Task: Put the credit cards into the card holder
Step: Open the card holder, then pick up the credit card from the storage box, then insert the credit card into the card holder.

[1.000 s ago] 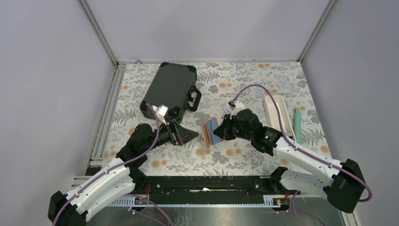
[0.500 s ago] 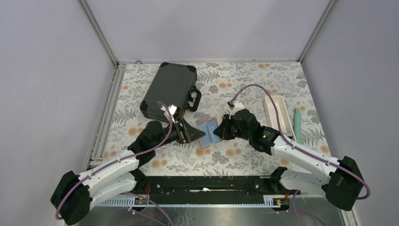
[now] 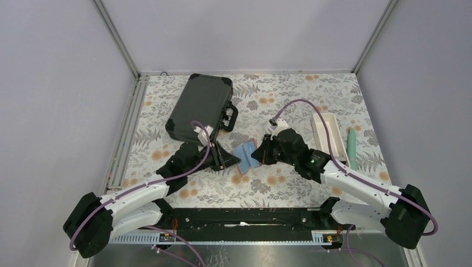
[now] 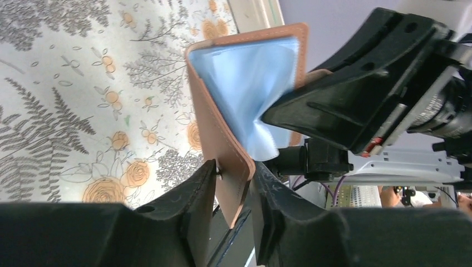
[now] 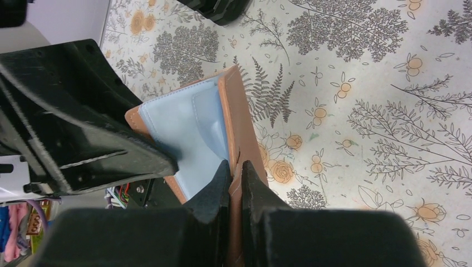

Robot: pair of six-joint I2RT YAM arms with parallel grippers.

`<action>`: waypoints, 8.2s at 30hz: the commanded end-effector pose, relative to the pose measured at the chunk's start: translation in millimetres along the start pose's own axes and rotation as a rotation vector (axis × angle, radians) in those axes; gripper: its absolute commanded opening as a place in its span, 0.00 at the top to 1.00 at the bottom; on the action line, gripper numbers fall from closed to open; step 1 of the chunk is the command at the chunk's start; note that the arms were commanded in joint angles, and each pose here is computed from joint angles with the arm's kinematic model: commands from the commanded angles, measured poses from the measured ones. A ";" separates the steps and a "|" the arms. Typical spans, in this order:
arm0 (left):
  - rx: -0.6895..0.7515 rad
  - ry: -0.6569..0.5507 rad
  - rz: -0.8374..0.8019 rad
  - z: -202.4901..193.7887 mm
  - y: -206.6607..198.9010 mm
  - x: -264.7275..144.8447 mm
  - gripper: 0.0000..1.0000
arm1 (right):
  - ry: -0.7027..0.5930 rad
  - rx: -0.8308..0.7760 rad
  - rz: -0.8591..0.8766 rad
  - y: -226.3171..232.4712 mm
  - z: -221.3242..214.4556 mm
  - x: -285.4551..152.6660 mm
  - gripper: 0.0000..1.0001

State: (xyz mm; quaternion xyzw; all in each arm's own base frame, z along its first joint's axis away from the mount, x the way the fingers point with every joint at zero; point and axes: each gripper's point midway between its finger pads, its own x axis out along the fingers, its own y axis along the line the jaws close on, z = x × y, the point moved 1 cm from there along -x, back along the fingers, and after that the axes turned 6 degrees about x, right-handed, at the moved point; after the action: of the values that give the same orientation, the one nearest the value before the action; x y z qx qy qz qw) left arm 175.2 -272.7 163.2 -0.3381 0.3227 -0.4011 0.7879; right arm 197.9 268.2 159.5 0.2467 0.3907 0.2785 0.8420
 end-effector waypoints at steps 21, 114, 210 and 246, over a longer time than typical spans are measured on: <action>-0.016 0.170 0.337 -26.7 55.8 -6.5 1.00 | 0.028 -0.038 0.211 42.1 -2.1 -7.3 0.62; 0.114 0.185 0.363 -33.3 109.7 -23.7 1.00 | -0.419 0.615 -0.869 -214.8 108.9 -136.9 0.11; 0.139 0.199 0.282 -40.2 89.6 -22.8 1.00 | -0.692 0.998 -1.010 -274.0 51.9 -173.0 0.97; 0.057 0.207 0.315 -54.7 104.6 -29.7 1.00 | -0.152 0.145 0.150 -53.0 65.2 -28.9 1.00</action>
State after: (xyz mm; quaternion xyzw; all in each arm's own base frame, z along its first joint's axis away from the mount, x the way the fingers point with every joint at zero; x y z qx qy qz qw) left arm 159.1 -218.7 61.5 -0.2176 0.4390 -0.3273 0.8079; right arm 253.0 148.9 159.8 0.3770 0.3597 0.1522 0.8398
